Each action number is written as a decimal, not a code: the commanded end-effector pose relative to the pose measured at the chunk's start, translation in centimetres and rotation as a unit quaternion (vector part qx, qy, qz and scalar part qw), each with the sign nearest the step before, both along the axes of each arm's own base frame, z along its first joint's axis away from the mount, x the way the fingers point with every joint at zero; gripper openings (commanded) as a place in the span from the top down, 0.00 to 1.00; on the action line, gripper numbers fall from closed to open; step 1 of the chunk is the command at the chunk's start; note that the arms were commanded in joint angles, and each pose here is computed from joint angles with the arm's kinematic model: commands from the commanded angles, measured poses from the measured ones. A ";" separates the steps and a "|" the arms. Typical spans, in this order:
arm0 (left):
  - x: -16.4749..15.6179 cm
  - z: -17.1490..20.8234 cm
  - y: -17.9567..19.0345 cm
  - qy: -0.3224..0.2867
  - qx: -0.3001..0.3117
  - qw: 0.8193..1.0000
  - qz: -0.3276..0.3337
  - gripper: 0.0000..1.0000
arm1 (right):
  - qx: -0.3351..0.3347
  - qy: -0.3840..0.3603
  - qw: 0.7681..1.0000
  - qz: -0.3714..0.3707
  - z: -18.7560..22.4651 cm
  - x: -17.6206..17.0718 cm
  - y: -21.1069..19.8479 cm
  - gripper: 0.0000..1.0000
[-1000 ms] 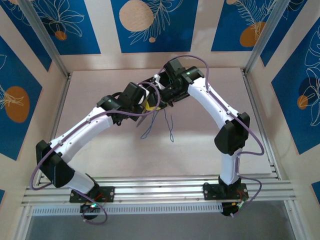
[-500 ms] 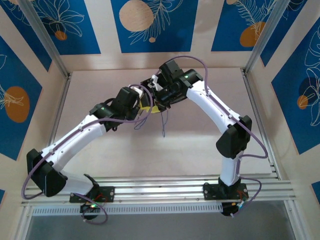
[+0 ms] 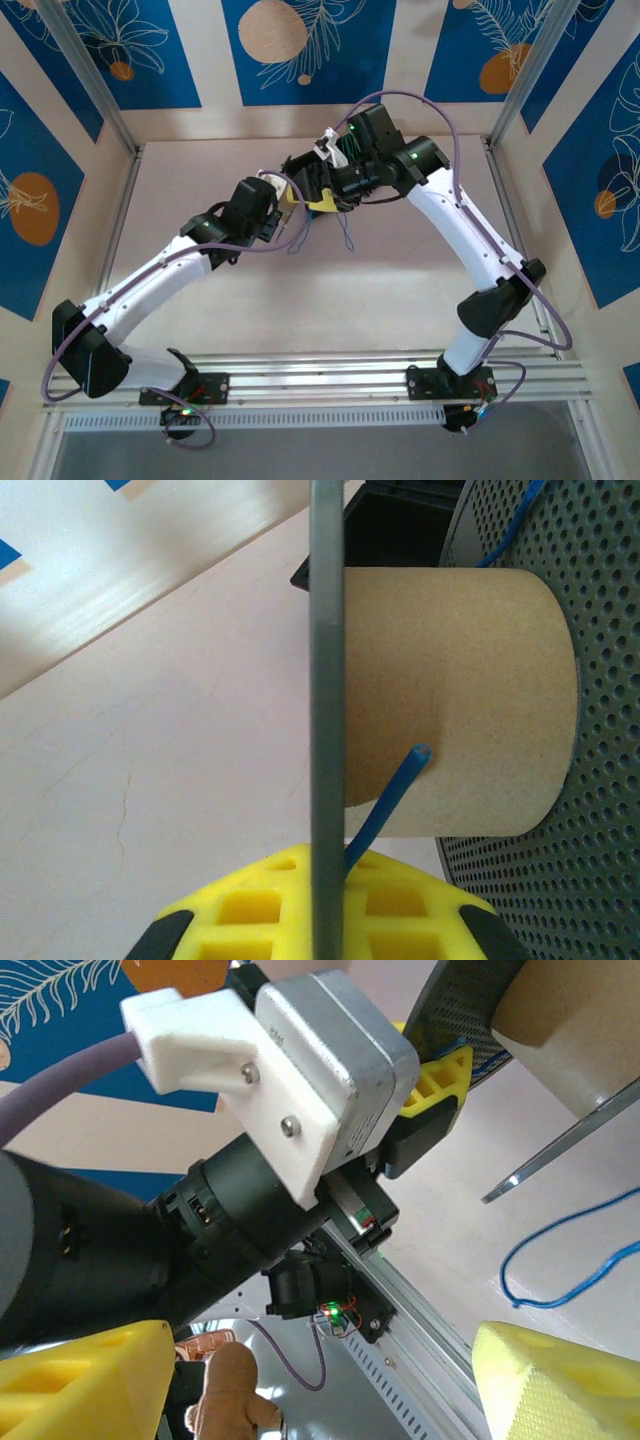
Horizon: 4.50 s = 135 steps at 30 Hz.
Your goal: Wrap the cables
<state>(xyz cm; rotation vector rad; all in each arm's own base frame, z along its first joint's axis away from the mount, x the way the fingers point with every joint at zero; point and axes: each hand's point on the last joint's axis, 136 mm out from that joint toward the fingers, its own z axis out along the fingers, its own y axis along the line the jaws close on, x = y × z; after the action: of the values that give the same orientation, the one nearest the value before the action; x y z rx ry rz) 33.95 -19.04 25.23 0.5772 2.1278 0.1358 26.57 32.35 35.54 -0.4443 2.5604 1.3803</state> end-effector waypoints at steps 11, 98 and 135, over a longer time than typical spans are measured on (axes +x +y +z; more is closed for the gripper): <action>-0.3 6.5 0.3 -0.096 -0.081 0.992 0.003 1.00 | -0.047 -0.077 0.990 -0.113 -1.1 2.3 -8.6 0.34; 11.1 15.4 13.9 -0.074 -0.472 0.838 0.263 1.00 | -0.149 -0.008 0.988 0.034 -14.0 -5.0 -3.5 1.00; 1.1 17.4 5.9 0.111 -0.521 0.844 -0.063 1.00 | -0.195 0.068 0.965 -0.159 -19.0 3.3 -16.4 1.00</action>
<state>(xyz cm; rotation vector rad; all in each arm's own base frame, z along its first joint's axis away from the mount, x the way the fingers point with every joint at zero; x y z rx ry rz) 38.53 -11.46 39.16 -0.2214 2.0807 -1.1383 30.29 17.59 17.41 -0.0445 2.7868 0.8646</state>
